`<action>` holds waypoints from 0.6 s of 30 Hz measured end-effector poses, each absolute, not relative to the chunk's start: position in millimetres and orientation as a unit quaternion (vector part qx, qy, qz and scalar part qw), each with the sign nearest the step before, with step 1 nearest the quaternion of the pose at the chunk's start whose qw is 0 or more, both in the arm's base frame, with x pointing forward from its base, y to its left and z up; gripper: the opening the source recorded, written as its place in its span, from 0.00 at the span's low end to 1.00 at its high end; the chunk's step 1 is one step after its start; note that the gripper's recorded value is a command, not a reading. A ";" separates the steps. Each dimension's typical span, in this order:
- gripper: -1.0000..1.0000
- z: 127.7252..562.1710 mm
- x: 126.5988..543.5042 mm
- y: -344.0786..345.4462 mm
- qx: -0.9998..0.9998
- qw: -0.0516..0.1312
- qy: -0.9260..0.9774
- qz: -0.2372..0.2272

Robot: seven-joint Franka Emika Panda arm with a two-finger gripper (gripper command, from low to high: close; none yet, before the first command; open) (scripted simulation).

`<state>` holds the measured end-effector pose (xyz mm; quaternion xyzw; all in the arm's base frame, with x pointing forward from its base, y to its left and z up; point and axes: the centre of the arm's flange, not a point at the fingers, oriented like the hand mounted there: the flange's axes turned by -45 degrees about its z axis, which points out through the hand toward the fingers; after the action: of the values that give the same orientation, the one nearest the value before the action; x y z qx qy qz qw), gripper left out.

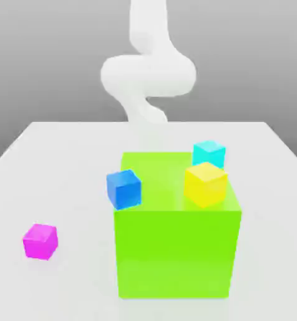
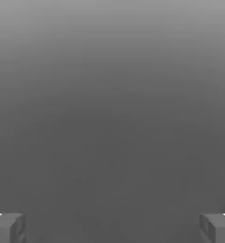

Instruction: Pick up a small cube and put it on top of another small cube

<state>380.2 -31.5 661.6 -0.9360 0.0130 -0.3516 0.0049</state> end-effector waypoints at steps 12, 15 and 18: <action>0.50 385.0 419.9 -175.5 -0.985 0.009 0.058 -0.159; 0.50 320.3 396.6 -203.3 -0.991 0.007 0.072 -0.110; 0.50 261.2 358.5 -232.6 -0.994 0.004 0.093 -0.061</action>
<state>358.5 -232.6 261.2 -0.9938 0.0932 -0.0608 0.0041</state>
